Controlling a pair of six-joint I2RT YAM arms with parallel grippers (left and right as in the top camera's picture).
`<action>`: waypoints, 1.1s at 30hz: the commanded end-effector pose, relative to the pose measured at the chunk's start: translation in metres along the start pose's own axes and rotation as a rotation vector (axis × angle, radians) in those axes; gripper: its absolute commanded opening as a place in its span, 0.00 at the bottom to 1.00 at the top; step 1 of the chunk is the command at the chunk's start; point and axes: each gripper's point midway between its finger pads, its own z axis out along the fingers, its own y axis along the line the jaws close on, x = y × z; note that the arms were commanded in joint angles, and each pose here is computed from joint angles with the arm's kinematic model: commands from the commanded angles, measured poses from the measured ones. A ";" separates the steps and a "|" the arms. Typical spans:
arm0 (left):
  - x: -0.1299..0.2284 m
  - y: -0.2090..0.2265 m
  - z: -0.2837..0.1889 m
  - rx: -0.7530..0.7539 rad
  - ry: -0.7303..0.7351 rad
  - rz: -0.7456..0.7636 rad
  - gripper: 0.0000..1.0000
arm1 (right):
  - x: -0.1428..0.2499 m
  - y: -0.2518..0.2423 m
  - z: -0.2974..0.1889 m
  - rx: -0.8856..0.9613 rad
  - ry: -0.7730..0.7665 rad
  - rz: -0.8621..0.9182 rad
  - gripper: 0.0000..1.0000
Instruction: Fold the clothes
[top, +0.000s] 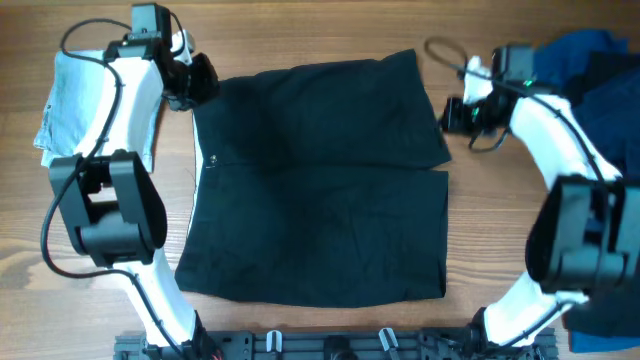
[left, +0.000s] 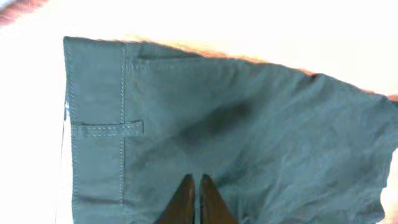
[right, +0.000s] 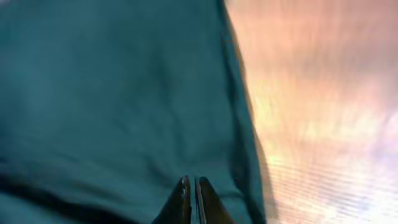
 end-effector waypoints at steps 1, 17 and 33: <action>-0.012 0.009 -0.014 -0.093 -0.070 -0.011 0.04 | -0.048 0.049 -0.053 -0.088 -0.171 -0.110 0.05; -0.019 -0.005 0.040 -0.083 -0.091 0.054 0.04 | -0.092 0.078 0.099 -0.001 -0.312 -0.345 0.04; 0.010 0.043 0.103 -0.217 0.043 0.017 0.04 | -0.067 0.048 0.131 0.090 -0.211 -0.321 0.04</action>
